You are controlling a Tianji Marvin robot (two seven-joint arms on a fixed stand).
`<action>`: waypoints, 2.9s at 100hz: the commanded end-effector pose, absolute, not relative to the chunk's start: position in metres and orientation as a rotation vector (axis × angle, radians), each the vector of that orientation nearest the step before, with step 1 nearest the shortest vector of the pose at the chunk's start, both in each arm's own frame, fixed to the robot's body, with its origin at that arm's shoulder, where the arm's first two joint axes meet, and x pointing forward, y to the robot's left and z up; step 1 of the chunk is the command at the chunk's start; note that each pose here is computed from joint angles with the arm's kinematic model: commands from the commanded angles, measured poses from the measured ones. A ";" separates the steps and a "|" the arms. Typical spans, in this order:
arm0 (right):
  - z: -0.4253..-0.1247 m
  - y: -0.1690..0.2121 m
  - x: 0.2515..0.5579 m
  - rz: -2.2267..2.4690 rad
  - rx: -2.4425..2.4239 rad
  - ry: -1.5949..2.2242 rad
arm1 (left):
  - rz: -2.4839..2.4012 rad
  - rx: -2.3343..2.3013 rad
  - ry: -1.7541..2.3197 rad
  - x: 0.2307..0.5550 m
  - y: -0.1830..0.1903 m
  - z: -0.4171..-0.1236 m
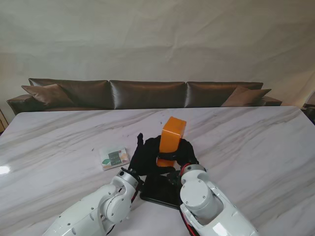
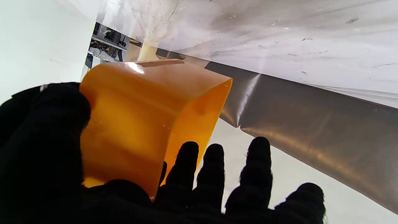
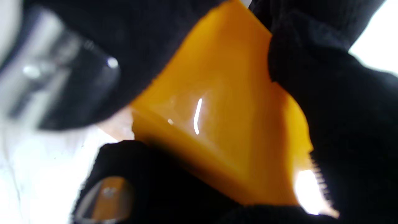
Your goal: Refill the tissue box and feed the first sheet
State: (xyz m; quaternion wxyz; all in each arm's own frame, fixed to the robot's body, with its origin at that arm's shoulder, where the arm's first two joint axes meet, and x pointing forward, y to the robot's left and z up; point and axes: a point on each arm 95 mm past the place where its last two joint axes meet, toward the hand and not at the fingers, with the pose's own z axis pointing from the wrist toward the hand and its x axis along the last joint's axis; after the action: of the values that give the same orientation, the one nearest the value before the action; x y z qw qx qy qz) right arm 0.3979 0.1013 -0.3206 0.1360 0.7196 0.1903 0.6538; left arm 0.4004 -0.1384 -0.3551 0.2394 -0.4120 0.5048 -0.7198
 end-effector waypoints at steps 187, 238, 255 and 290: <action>-0.315 0.081 0.366 2.184 2.400 1.059 | -2.118 -1.066 0.974 0.388 -0.159 -0.358; -0.311 0.053 0.364 2.045 2.378 1.150 | -2.085 -1.079 0.963 0.392 -0.151 -0.354; -0.309 0.047 0.363 2.014 2.357 1.204 | -2.074 -1.083 0.971 0.393 -0.150 -0.355; -0.316 0.033 0.360 1.967 2.350 1.149 | -2.084 -1.112 0.927 0.393 -0.147 -0.351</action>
State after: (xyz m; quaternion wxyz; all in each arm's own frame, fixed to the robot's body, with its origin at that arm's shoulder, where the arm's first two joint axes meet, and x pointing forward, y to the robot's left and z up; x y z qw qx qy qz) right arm 0.3606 0.0490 -0.2981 -0.0909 0.6956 0.3567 0.6169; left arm 0.3888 -0.1495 -0.3601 0.2971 -0.4155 0.3661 -0.7779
